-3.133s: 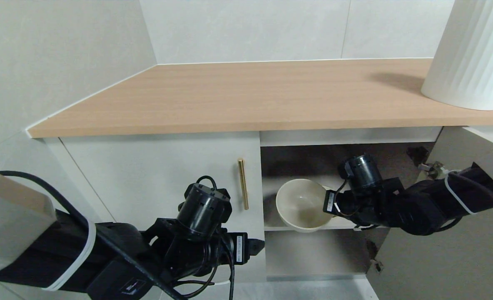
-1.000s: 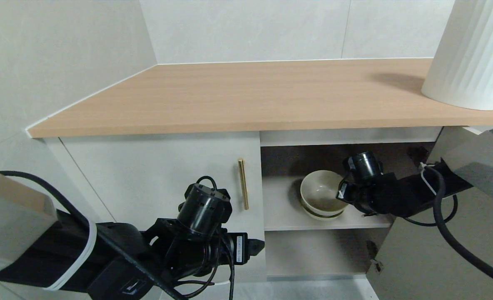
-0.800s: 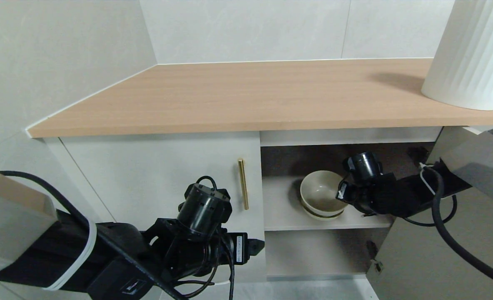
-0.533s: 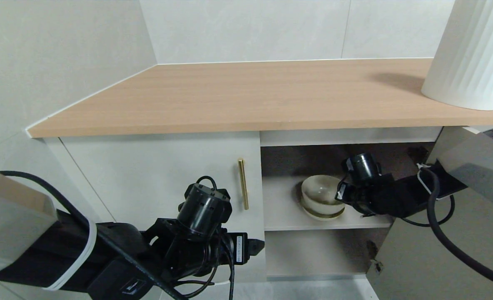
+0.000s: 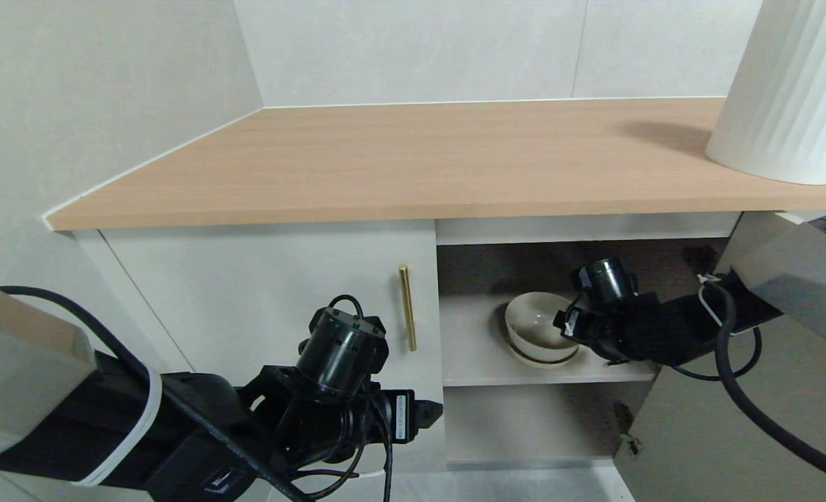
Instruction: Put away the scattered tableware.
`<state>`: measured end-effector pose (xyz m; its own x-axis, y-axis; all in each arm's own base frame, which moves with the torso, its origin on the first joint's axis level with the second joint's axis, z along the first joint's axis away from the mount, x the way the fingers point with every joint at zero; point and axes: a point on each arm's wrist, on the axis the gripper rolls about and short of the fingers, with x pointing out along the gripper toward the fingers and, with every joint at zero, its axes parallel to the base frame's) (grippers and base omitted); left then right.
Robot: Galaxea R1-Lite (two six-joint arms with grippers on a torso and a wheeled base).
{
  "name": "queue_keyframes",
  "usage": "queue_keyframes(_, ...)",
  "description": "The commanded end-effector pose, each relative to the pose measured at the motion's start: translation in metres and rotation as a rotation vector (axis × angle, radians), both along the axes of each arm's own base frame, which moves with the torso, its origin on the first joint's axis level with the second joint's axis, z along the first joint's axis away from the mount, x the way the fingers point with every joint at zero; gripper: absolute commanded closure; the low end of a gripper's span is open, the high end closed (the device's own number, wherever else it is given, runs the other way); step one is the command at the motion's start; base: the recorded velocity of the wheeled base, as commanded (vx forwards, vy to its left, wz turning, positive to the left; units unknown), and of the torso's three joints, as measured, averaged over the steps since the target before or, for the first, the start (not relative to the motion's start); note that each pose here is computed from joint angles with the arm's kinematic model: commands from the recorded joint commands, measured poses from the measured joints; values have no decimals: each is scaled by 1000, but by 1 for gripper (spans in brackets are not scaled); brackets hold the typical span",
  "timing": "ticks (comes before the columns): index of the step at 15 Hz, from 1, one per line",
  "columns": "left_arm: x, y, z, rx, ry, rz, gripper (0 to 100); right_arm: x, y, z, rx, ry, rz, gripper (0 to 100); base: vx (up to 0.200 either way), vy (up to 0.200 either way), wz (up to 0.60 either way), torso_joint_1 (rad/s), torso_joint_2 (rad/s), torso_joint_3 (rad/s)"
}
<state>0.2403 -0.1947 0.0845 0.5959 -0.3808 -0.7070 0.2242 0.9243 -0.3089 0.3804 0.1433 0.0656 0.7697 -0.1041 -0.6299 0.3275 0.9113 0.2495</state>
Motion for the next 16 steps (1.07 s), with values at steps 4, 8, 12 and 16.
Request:
queue_keyframes(4, -3, 2, 9, -13, -23, -1, 0, -23, 5, 31, 19, -15, 54, 0, 0, 0, 0, 0, 0, 0)
queue_keyframes(8, -15, 15, 44, -52, -115, -10, 0, -74, 10, 70, 26, 33, 210, 0, 0, 0, 0, 0, 0, 0)
queue_keyframes(12, -33, 50, 81, 4, -229, 24, 0, -129, 3, 102, -8, 9, 319, 0, 0, 0, 0, 0, 0, 0)
queue_keyframes(16, -68, 79, 116, -12, -264, 34, 0, -179, -17, 121, -61, 8, 422, 0, 0, 0, 0, 0, 0, 0)
